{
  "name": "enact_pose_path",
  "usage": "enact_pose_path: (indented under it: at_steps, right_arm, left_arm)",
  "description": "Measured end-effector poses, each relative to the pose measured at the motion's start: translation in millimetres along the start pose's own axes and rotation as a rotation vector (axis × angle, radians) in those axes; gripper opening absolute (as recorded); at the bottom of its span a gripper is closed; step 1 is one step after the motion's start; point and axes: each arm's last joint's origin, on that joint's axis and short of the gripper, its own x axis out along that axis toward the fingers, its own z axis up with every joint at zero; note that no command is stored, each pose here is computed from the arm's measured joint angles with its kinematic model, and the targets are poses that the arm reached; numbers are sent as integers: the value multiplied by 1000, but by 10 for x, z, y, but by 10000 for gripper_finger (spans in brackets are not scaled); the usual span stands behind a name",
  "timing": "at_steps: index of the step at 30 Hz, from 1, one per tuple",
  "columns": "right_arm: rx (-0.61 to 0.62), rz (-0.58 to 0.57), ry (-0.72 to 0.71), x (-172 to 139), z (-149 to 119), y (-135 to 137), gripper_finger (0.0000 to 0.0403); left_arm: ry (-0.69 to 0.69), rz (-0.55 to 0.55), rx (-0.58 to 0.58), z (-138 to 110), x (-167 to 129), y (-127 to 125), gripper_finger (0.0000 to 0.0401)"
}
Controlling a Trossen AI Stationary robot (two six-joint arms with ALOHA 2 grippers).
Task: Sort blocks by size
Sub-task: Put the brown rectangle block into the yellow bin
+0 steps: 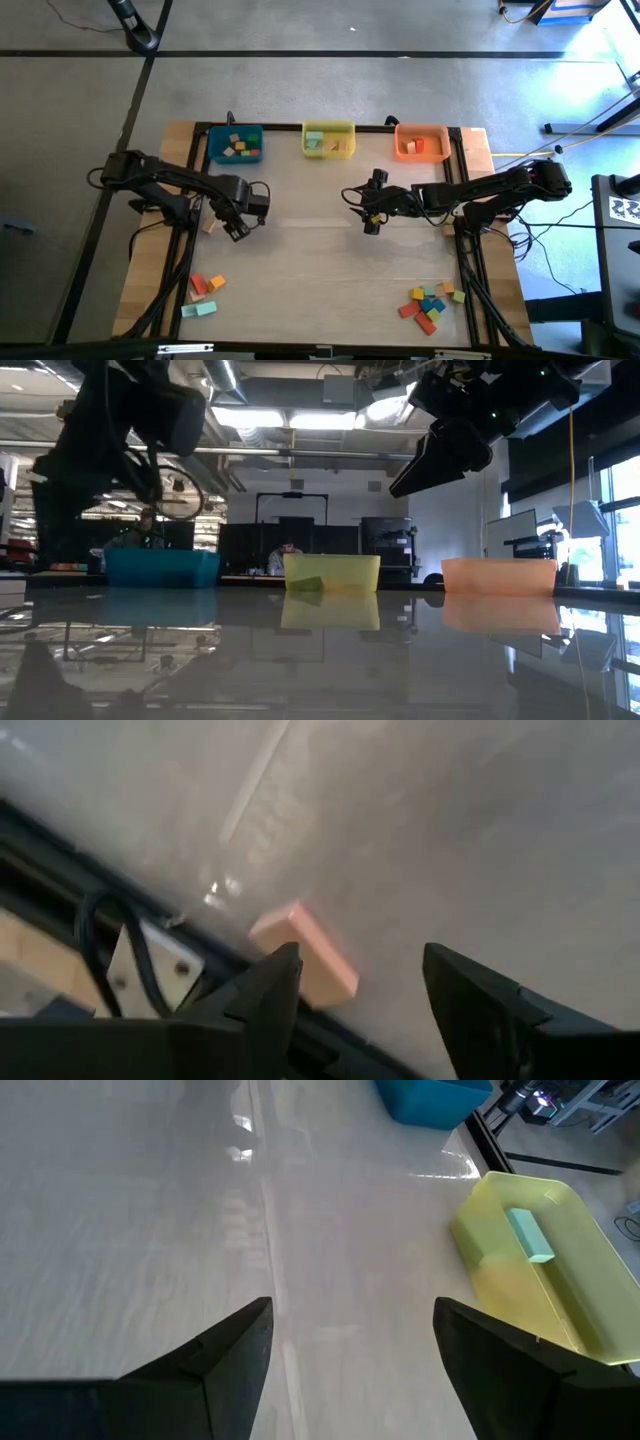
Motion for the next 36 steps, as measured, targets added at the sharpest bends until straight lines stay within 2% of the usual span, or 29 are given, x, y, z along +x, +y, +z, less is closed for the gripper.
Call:
enact_pose_path:
  at_steps: [11, 15, 28, 36]
  right_arm:
    - [11, 5, -26, 0, 25, 0, 276]
    - [13, 12, -36, 0, 34, 1, 276]
    - [-1, 16, -3, 125, -19, 55, 276]
    - [-4, 15, 3, 135, -28, 60, 276]
  left_arm:
    - [163, -1, 69, -100, 198, 33, 48]
    - [191, 13, 74, -135, 268, 55, 8]
    - [233, 33, 46, -101, 539, 59, 4]
    - [290, 39, 133, 1, 615, 5, 2]
